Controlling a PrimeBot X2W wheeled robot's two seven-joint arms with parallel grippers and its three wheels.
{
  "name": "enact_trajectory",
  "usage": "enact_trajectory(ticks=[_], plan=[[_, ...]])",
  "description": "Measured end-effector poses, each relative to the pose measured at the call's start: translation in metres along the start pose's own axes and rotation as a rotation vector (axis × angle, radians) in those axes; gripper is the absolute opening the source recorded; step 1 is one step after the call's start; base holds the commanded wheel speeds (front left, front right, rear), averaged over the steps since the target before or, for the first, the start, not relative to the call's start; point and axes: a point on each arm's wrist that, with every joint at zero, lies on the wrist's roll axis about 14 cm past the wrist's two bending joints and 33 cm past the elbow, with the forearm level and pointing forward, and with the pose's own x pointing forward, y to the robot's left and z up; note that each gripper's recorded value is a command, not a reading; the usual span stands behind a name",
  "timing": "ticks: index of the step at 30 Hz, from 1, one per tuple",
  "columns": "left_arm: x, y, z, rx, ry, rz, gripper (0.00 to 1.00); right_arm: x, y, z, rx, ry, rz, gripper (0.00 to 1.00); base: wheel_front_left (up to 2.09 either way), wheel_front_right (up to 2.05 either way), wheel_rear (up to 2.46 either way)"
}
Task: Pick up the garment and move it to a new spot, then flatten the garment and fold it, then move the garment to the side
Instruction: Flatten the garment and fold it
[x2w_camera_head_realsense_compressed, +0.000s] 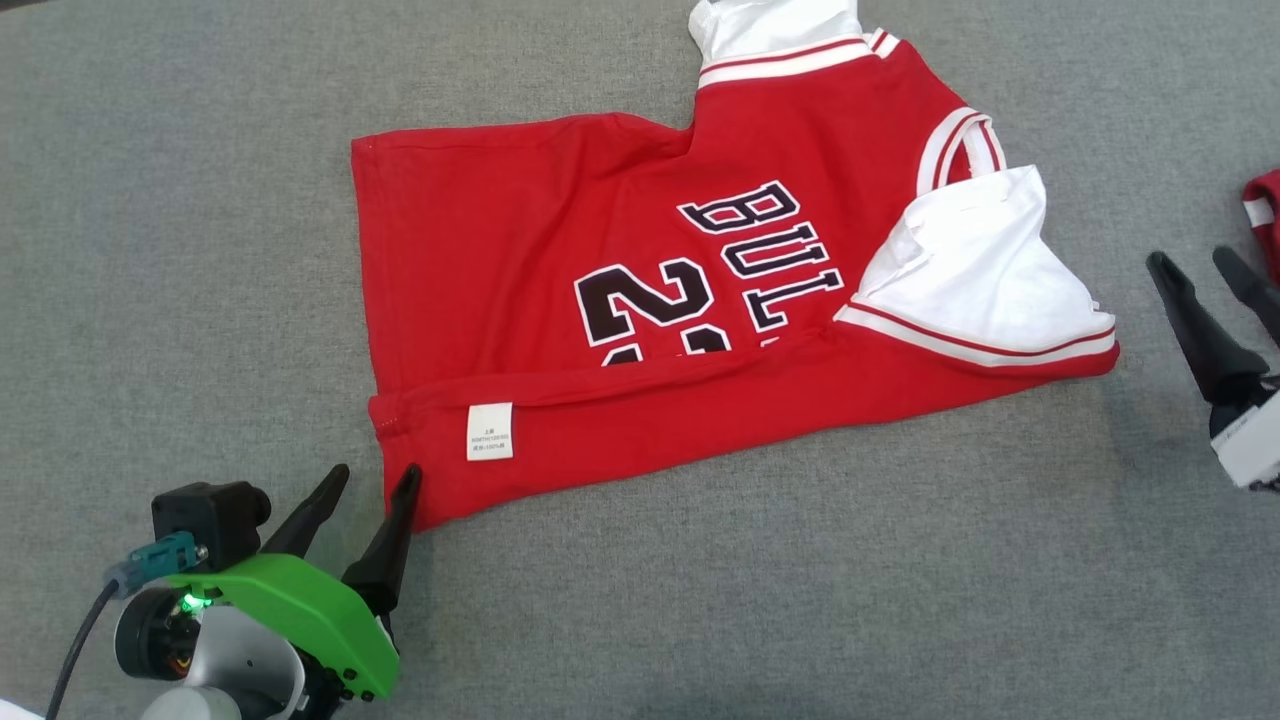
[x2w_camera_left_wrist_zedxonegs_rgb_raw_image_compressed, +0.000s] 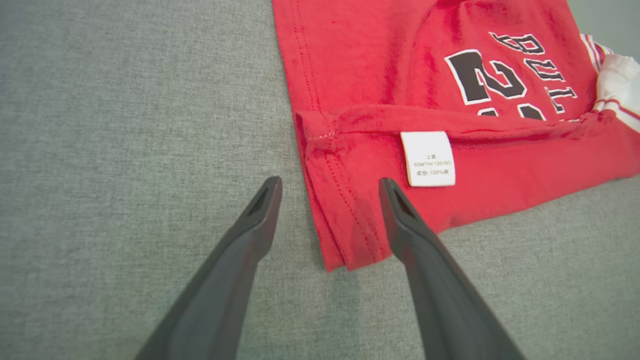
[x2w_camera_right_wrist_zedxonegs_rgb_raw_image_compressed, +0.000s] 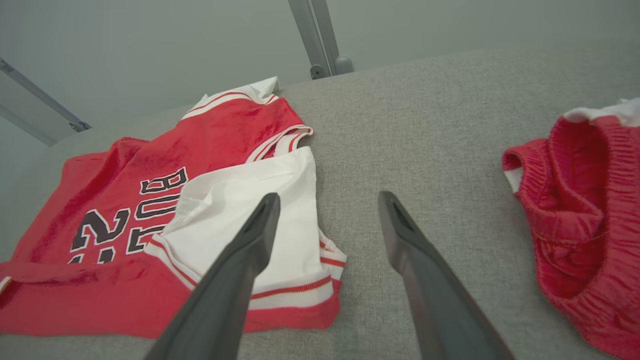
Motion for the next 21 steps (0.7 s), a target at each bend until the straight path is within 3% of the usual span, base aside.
enact_trajectory(ticks=[10, 20, 21], plan=[[0.012, -0.007, -0.024, -0.048, 0.076, -0.014, 1.00, -0.016, -0.003, -0.056, 0.010, 0.293, -0.003, 1.00, 0.00, 0.00, 0.00], [0.019, -0.020, -0.035, -0.074, 0.133, -0.075, 1.00, 0.002, 0.015, -0.073, 0.009, 0.389, 0.041, 1.00, 0.00, 0.00, 0.00], [0.020, -0.021, -0.035, -0.075, 0.134, -0.079, 1.00, 0.004, 0.017, -0.074, 0.010, 0.393, 0.048, 0.54, 0.00, 0.00, 0.00]])
